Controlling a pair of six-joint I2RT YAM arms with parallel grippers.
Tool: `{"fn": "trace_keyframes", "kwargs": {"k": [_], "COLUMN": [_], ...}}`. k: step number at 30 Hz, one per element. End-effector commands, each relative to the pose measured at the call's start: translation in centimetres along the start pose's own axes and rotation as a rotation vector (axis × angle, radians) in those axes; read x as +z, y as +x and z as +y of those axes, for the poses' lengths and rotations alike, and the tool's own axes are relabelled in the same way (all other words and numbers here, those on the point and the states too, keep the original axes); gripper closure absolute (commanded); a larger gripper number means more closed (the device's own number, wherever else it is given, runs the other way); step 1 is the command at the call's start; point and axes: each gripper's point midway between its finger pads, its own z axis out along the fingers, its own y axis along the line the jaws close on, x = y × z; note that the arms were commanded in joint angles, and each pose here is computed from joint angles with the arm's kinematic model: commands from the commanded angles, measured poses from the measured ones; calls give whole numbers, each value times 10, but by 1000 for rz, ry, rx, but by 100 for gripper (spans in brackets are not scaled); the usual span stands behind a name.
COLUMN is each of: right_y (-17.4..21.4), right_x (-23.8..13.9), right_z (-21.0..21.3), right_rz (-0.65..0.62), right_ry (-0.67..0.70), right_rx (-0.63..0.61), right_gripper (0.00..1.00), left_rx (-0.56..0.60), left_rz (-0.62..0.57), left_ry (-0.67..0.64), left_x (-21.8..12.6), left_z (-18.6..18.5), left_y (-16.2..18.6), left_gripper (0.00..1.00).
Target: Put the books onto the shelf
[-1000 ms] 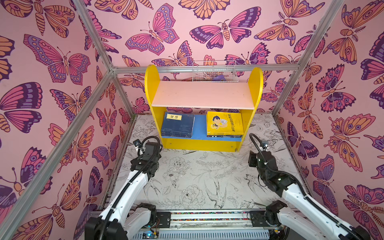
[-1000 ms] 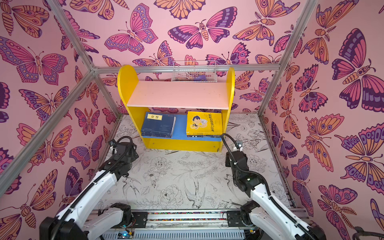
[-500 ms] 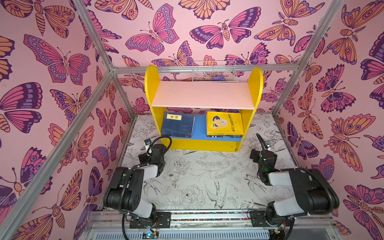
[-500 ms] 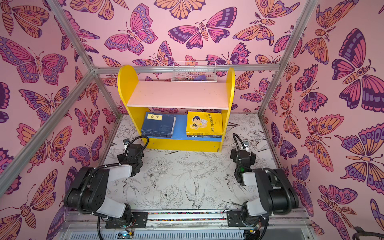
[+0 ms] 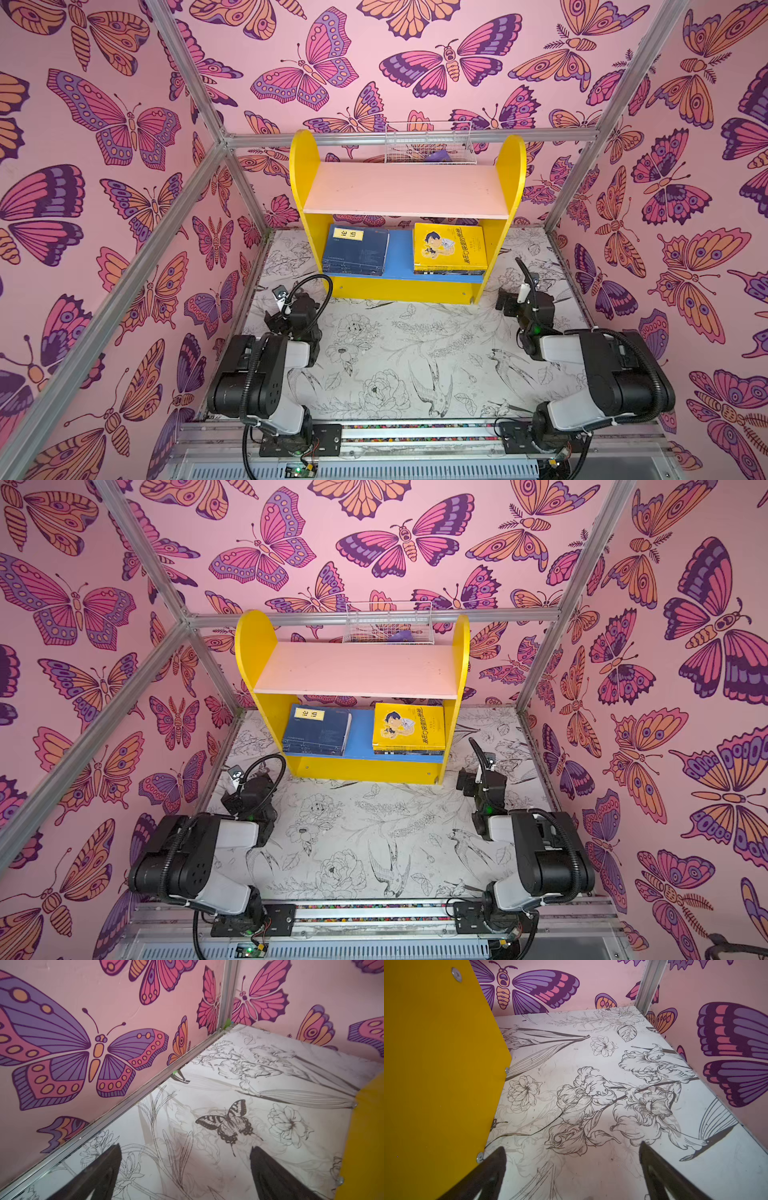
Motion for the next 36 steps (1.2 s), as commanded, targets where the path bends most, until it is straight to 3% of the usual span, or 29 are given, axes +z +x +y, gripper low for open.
{"fn": "trace_keyframes", "kwargs": {"k": [1,27,28,29,30,36], "right_y": [-7,-7,-7,-7,-7,-7], "right_x": [0,0,0,0,0,0], "right_z": [1,1,1,1,1,0], "right_rz": [-14,-14,-14,-15,-14,-14], "right_ry": [-15,-17,-16,-15,-15,-18], "right_rx": [-9,-9,-8,-8,-8,-6], "right_gripper": [0,0,0,0,0,0], "left_rx": [-23,-6,-5,-6,207,221], "left_rz": [-42,-12,125,131,68,67], "left_ry": [21,-36,522,550,565,564], "left_x": [-9,7,-15,-17,-17,-17], "left_z": [-1,6,-85,-88,-88,-88], "left_y": [0,-8,14,15,14,15], "left_gripper": [2,1,1,1,1,0]}}
